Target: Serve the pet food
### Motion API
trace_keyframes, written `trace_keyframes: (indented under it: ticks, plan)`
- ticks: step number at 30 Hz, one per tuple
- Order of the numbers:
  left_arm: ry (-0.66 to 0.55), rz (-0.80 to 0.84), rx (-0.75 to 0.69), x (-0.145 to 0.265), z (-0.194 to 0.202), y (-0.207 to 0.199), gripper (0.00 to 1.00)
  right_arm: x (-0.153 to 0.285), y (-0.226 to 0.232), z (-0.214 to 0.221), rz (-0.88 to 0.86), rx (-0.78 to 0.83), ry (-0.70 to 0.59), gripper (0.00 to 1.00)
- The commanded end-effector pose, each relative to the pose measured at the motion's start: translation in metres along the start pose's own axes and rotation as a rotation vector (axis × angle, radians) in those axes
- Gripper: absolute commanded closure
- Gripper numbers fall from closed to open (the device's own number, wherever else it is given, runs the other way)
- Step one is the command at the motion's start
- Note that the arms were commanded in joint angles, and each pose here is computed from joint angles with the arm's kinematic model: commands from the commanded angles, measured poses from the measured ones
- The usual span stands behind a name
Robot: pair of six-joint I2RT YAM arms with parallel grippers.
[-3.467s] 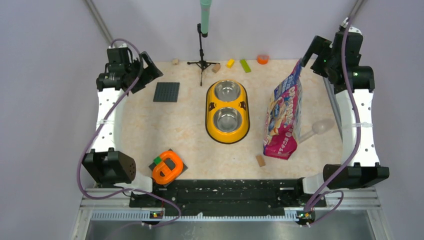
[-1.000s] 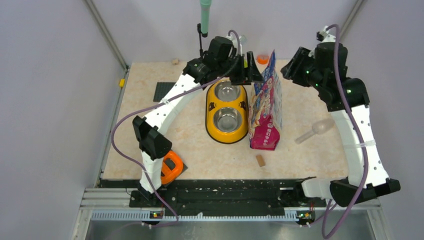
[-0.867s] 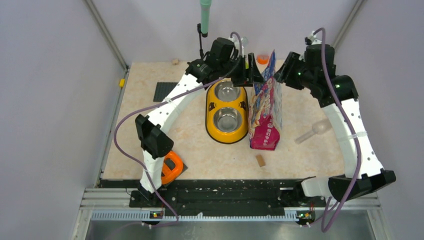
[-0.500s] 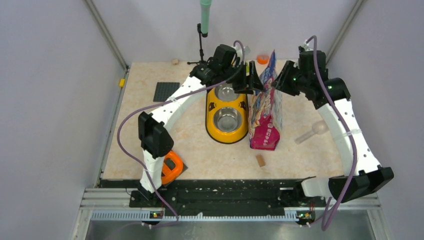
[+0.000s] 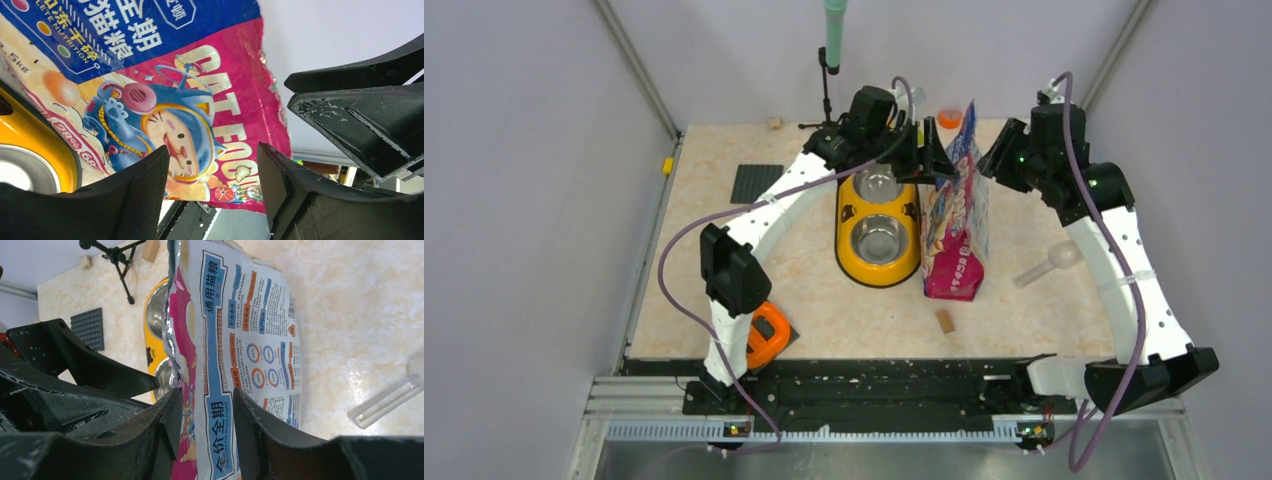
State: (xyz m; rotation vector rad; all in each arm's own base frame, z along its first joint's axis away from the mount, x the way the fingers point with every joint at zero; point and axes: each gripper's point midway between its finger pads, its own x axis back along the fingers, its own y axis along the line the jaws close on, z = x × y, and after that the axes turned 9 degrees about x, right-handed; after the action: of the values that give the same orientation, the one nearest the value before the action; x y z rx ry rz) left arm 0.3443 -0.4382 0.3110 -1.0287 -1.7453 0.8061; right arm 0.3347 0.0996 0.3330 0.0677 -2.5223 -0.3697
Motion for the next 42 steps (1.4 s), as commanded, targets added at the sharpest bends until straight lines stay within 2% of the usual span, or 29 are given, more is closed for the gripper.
trace_keyframes:
  ticks: [1, 6, 20, 24, 34, 42]
  plan:
    - [-0.049, 0.131, -0.067, 0.012, -0.014, -0.041, 0.32, 0.016, -0.003, -0.031, 0.013, -0.018, -0.120, 0.57]
    - [-0.046, 0.187, -0.056, 0.010, -0.016, -0.053, 0.32, 0.008, 0.007, -0.022, -0.041, -0.008, -0.071, 0.57]
    - [-0.041, 0.202, 0.003, -0.007, -0.021, -0.045, 0.38, -0.010, 0.007, -0.006, -0.047, 0.025, -0.013, 0.58]
    - [-0.045, 0.202, 0.016, -0.012, -0.023, -0.043, 0.40, -0.013, 0.003, 0.001, -0.034, 0.029, 0.000, 0.64]
    - [-0.054, 0.226, 0.046, -0.017, -0.029, -0.046, 0.46, -0.018, 0.002, 0.009, -0.040, 0.045, 0.024, 0.98]
    - [-0.045, 0.232, 0.058, -0.020, -0.028, -0.046, 0.44, -0.023, 0.008, 0.014, -0.072, 0.034, 0.040, 1.00]
